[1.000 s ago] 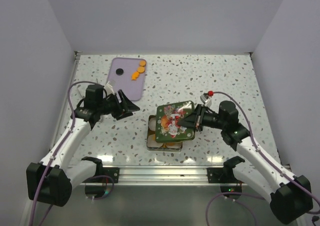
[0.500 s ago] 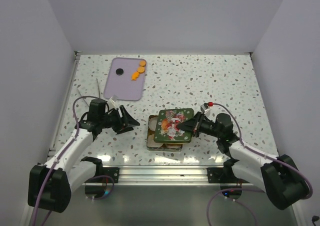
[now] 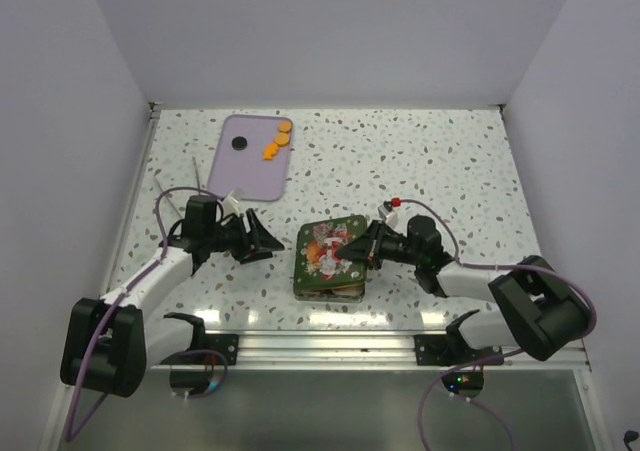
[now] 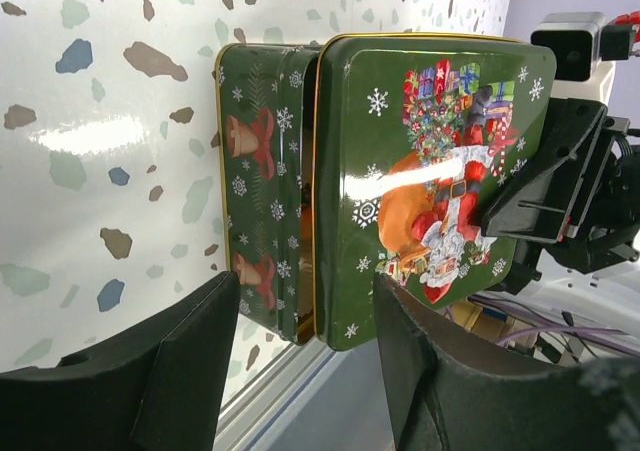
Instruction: Pack the cookies
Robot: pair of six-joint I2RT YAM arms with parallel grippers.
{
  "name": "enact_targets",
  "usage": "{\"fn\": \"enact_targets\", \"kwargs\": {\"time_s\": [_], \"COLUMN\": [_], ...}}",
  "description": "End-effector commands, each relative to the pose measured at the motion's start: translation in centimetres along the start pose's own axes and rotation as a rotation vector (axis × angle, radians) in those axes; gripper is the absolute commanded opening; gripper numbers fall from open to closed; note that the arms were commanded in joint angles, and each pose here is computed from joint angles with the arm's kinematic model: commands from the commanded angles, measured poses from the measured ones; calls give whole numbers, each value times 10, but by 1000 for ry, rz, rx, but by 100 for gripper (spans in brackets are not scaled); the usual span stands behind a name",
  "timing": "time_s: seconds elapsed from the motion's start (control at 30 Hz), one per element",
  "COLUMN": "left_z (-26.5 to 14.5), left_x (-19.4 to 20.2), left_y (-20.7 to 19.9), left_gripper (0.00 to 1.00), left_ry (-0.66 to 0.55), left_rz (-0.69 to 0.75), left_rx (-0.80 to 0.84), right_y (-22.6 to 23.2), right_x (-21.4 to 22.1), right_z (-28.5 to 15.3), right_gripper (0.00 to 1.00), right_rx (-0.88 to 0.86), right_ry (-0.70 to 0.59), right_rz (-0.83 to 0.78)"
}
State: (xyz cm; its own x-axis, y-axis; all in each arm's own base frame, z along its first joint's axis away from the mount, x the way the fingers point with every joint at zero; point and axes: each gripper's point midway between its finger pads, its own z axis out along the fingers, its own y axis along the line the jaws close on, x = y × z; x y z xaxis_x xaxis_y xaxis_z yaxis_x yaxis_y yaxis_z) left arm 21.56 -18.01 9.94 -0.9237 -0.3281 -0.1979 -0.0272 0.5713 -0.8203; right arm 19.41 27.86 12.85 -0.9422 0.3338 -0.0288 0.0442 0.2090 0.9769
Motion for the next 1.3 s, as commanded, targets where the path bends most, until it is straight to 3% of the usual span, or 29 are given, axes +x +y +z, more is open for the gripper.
{"fn": "enact_targets", "kwargs": {"time_s": [0.0, 0.17, 0.3, 0.47, 0.63, 0.97, 1.1, 1.27], "left_z": [4, 9, 15, 23, 25, 28, 29, 29], "left_x": [-5, -4, -5, -4, -3, -2, -2, -3], "left_y": [-3, 1, 5, 13, 15, 18, 19, 19], "left_gripper": [60, 60, 59, 59, 58, 56, 56, 55], "left_ry": [-9, 2, 12, 34, 47, 45, 43, 41], "left_rz": [74, 83, 94, 86, 88, 76, 74, 72], "left_rx": [51, 63, 75, 72, 71, 71, 72, 78], "right_y": [10, -6, -21, -35, -46, -56, -58, -60], "right_x": [-7, 2, 4, 4, 7, 12, 13, 15], "right_z": [8, 10, 11, 9, 6, 0, -7, -15], "right_gripper": [0, 7, 22, 25, 46, 68, 84, 88], "right_rx": [-30, 8, 48, 103, 152, 305, 383, 469], "right_ry": [-13, -15, -25, -29, -20, 58, 97, 155], "right_rz": [-94, -80, -68, -60, -57, -118, -150, -193]}}
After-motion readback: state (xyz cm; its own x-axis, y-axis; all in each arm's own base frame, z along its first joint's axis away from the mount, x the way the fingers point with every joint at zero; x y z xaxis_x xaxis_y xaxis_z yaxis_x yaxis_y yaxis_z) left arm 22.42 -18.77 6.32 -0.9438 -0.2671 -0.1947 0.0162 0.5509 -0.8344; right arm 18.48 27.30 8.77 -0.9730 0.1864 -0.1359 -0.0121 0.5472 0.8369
